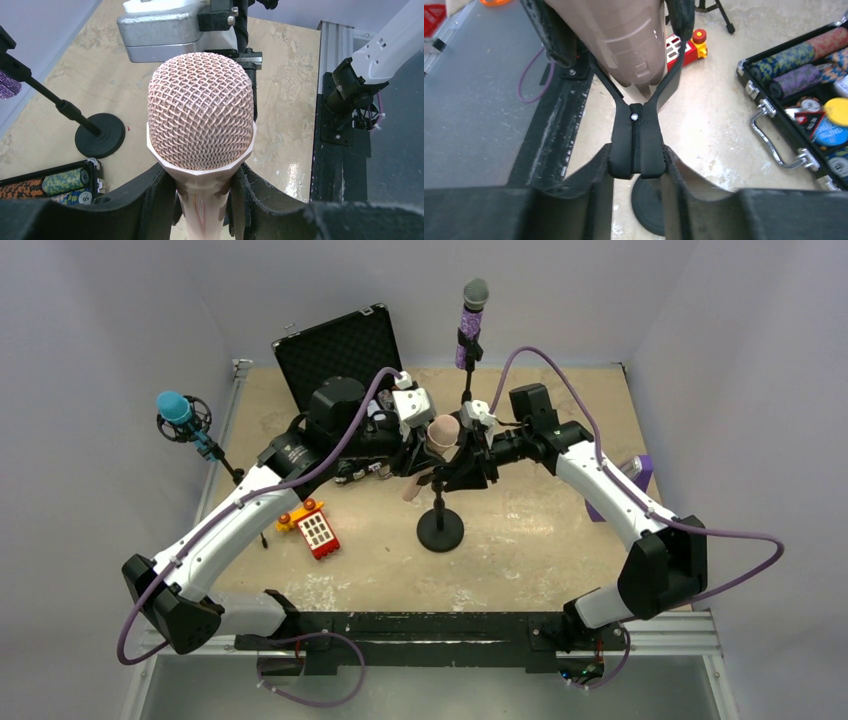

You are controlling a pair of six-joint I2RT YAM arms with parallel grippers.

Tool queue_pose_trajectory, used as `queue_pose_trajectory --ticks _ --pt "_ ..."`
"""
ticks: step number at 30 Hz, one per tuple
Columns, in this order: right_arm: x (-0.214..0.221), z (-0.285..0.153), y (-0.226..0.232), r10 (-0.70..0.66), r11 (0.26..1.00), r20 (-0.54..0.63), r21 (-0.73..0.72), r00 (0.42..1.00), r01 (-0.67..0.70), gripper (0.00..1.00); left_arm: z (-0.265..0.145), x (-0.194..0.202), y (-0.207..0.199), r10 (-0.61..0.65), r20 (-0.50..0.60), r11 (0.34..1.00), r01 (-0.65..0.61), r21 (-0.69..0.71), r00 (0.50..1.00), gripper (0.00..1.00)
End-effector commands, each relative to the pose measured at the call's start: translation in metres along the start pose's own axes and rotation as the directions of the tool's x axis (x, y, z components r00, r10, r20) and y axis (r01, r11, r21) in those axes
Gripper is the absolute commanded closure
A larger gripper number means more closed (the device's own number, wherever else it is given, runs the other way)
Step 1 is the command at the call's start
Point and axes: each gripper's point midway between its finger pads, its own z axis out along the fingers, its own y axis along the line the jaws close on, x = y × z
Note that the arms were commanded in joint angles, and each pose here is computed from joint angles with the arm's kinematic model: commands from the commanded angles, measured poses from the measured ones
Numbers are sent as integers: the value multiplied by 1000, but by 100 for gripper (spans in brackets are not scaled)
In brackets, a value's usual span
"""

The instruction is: Attach the microphones to the stand

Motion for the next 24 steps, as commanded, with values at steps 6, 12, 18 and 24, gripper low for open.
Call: queue_pose_trajectory --ticks 6,12,18,24 --pt "-10 -1 7 -39 999 30 -28 999 40 100 -3 -20 3 35 30 999 -35 -9 999 97" --pt "-11 -1 8 -35 999 31 -32 999 36 100 -6 -20 4 45 14 999 -45 -20 999 97" --pt "-11 -1 15 -36 997 44 -65 998 39 45 -5 -19 3 35 18 999 -35 -19 999 97" --pt "-14 -3 21 -56 995 55 -76 997 61 20 -2 -18 3 10 38 1000 -10 -19 999 93"
